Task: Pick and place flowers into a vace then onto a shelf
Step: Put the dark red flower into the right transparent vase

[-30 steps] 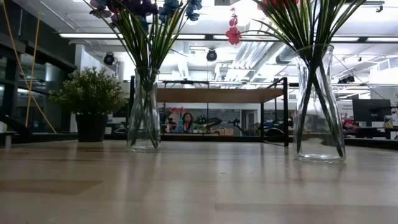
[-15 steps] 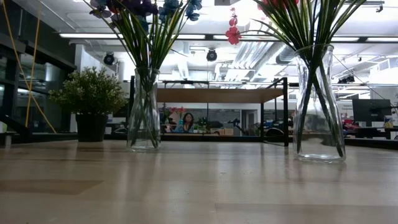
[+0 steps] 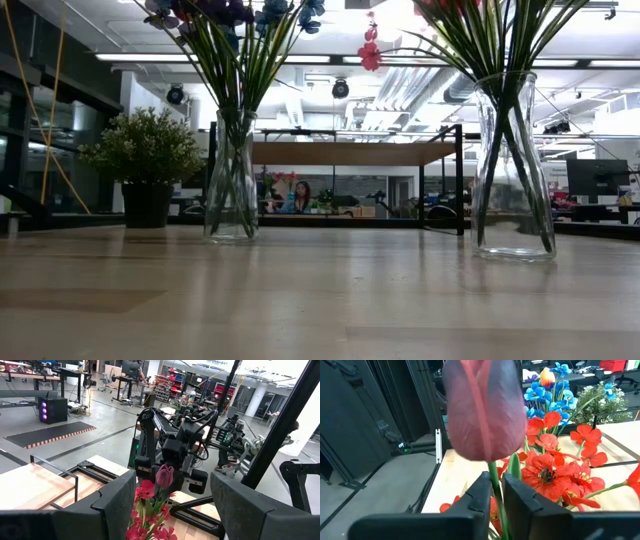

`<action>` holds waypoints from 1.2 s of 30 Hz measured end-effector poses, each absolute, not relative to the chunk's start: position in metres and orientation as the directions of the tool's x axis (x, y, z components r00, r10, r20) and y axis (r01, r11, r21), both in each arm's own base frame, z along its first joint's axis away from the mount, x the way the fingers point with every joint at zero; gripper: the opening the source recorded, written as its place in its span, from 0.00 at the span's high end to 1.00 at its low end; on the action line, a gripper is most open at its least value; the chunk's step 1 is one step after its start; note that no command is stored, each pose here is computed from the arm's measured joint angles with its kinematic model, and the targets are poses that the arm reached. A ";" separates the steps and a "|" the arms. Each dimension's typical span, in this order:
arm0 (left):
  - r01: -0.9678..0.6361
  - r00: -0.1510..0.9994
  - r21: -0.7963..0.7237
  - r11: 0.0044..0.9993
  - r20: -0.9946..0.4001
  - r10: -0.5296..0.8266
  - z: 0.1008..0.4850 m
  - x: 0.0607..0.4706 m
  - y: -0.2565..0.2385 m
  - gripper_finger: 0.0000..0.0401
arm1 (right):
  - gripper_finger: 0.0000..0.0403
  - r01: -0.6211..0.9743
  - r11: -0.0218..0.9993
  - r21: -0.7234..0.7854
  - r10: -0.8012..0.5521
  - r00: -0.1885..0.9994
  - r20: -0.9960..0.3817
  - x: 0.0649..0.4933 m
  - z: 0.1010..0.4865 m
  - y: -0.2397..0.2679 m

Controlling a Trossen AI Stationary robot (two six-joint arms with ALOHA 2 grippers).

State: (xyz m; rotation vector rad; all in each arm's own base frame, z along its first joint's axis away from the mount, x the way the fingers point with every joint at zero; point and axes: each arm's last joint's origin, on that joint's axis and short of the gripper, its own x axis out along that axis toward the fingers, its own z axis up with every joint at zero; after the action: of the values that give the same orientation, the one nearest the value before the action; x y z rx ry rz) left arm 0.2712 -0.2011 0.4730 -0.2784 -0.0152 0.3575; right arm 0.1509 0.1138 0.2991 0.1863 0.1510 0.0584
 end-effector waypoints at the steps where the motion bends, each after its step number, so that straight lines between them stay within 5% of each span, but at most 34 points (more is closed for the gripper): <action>1: -0.343 0.937 -0.272 0.899 -0.034 0.347 0.473 0.271 -0.201 0.28 | 0.92 -0.043 0.982 0.185 0.071 0.986 -0.149 0.151 0.298 0.114; 8: -0.344 0.937 -0.272 0.899 -0.034 0.348 0.473 0.271 -0.201 0.28 | 0.99 -0.040 0.983 0.176 0.069 0.985 -0.159 0.151 0.297 0.114; 36: -0.361 0.931 -0.265 0.894 -0.036 0.364 0.472 0.271 -0.201 0.28 | 0.99 -0.005 0.986 0.165 0.039 0.978 -0.205 0.155 0.289 0.117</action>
State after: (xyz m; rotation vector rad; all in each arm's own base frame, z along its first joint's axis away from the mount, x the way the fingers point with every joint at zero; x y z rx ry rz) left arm 0.2710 -0.2006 0.4725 -0.2720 -0.0143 0.3758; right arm 0.1554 0.1170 0.2888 0.1647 0.2096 0.0221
